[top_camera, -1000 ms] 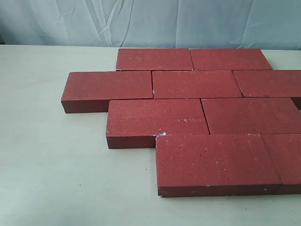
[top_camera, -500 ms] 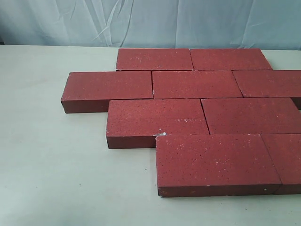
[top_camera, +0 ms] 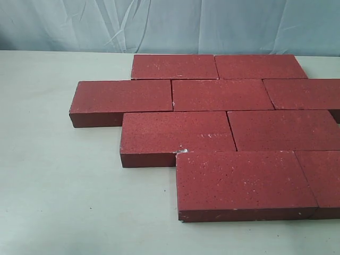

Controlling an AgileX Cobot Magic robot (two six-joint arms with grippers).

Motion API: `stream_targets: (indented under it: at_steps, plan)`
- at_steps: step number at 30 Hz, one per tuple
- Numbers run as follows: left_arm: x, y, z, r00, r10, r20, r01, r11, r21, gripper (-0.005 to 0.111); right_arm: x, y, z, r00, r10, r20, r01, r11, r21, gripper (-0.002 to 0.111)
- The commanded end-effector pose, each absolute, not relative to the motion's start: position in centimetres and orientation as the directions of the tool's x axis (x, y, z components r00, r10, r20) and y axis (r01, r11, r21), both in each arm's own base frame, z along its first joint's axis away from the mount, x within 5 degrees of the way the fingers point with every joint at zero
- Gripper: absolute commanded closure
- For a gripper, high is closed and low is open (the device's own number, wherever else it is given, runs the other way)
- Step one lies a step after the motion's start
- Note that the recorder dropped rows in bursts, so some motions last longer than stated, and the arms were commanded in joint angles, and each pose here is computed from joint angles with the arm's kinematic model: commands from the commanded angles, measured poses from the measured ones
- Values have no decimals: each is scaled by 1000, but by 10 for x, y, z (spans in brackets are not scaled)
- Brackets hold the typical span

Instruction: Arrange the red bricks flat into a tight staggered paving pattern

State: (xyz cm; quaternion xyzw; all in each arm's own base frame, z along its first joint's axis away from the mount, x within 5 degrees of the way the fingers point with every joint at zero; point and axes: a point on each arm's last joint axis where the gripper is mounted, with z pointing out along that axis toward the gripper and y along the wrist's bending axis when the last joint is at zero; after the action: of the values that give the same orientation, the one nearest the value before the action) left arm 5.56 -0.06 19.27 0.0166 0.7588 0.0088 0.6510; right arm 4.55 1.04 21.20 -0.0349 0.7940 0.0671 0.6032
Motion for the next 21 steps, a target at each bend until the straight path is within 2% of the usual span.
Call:
stream_targets:
  at_steps: [1, 9, 14, 21]
  plan:
    - [55, -1, 191, -155, 31, -987, 13, 999, 29, 107, 48, 9, 204, -265, 28, -964, -122, 991, 63, 109]
    - [55, -1, 191, -155, 31, -987, 13, 999, 29, 107, 48, 10, 201, -273, 34, -961, -122, 990, 70, 109]
    - [55, -1, 191, -151, 31, -988, 12, 999, 29, 107, 52, 9, 179, -305, 44, -951, -103, 992, 79, 109]
    - [55, -1, 191, -151, 31, -988, 12, 999, 29, 107, 53, 8, 180, -277, 31, -960, -99, 993, 61, 109]
